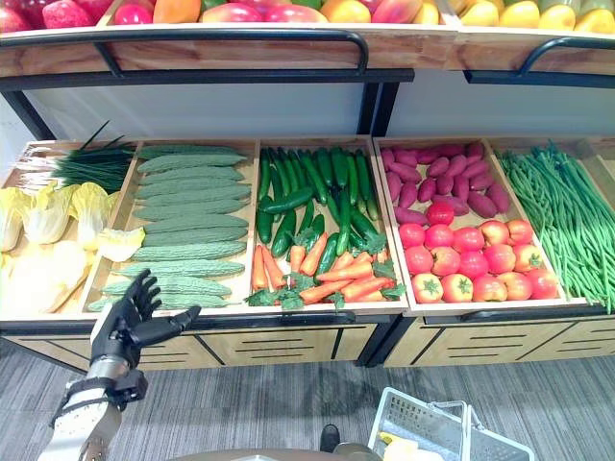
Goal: Get the vegetables into the basket
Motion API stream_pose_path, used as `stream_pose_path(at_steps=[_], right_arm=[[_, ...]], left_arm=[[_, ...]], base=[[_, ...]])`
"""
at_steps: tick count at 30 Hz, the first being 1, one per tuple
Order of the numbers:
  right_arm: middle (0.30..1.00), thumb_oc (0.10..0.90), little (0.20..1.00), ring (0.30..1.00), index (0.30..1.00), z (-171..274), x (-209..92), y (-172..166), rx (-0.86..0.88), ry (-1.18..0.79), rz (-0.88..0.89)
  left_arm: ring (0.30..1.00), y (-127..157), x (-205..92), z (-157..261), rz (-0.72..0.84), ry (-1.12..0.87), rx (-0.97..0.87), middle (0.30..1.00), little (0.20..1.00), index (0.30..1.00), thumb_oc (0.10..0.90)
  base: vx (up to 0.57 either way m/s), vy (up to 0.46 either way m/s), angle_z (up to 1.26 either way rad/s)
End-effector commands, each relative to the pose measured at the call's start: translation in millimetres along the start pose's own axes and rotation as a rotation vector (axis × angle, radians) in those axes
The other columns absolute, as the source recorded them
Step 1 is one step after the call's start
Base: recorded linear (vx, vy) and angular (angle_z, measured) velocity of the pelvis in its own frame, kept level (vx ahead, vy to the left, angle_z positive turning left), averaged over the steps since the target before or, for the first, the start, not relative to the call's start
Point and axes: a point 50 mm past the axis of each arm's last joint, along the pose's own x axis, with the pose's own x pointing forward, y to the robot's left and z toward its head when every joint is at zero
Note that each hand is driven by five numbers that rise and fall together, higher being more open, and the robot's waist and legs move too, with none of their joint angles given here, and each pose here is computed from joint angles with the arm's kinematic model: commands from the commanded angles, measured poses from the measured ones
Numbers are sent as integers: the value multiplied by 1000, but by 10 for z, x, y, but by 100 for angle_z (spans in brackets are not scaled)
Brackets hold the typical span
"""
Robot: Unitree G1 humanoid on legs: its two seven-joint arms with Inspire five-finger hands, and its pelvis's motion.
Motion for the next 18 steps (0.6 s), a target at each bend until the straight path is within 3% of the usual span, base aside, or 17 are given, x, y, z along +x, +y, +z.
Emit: stream_pose_path(at_steps=[1, 6, 9, 18], right_arm=[[300, 400, 300, 300, 300, 68, -6, -196, -34, -7, -78], [300, 400, 300, 300, 300, 205, -2, -114, -83, -51, -61], [300, 400, 300, 300, 300, 404, -5, -4, -158, -101, -38], [300, 400, 300, 300, 300, 517, -13, 197, -204, -142, -2]], left_arm=[[1000, -14, 102, 694, -28, -363, 10, 1000, 1000, 1000, 900], [1000, -232, 164, 993, -153, -491, 88, 1000, 1000, 1000, 900], [1000, -673, 356, 1224, -353, -568, 186, 1000, 1000, 1000, 900], [1000, -1239, 670, 1301, -492, -587, 379, 1000, 1000, 1000, 900]], base=[[0, 0, 0], [0, 0, 0], [11, -3, -4], [-1, -17, -15]])
